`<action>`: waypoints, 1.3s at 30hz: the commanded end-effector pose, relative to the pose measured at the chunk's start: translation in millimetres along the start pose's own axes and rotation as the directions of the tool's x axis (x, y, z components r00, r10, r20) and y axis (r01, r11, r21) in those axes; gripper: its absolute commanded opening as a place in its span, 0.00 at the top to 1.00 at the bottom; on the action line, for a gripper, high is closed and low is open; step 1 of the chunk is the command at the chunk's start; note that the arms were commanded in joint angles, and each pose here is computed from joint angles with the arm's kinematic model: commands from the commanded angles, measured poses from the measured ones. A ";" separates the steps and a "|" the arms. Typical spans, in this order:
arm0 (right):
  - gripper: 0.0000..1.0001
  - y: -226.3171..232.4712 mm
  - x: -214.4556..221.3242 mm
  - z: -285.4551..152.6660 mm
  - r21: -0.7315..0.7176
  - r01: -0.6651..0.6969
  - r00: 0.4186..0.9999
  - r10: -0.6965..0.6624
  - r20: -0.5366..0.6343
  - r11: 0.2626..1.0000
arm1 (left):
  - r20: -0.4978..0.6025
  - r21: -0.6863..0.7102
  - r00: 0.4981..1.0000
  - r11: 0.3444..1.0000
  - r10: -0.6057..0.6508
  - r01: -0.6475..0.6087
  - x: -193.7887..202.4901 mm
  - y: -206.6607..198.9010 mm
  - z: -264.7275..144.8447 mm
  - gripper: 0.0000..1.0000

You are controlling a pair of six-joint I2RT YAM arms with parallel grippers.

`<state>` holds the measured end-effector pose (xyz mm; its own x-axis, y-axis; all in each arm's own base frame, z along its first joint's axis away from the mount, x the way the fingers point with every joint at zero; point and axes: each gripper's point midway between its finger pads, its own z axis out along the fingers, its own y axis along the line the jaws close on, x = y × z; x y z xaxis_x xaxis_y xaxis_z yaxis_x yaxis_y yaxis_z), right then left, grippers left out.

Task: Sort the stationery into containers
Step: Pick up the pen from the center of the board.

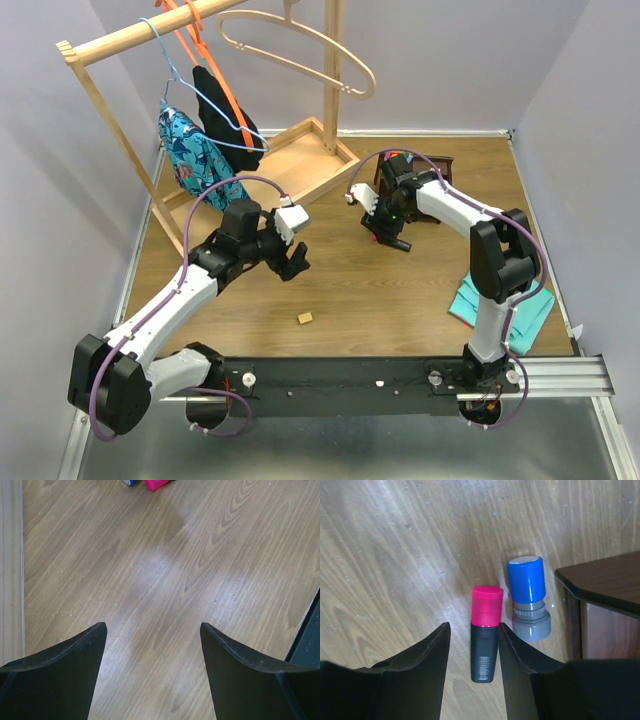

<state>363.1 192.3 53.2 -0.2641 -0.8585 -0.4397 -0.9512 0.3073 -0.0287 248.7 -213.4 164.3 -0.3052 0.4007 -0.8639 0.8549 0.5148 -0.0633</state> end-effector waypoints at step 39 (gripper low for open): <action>0.99 25.8 -122.3 -145.1 0.031 -0.066 0.890 0.045 0.455 0.997 | 0.043 0.032 0.998 0.999 0.035 -0.036 -26.2 18.1 11.6 0.16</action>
<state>344.8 222.9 156.8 -0.2336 -0.7466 -0.6229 -0.9481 0.3171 -0.0246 269.9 -214.5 162.6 -0.3050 0.3928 -0.8676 0.8530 0.5177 -0.0655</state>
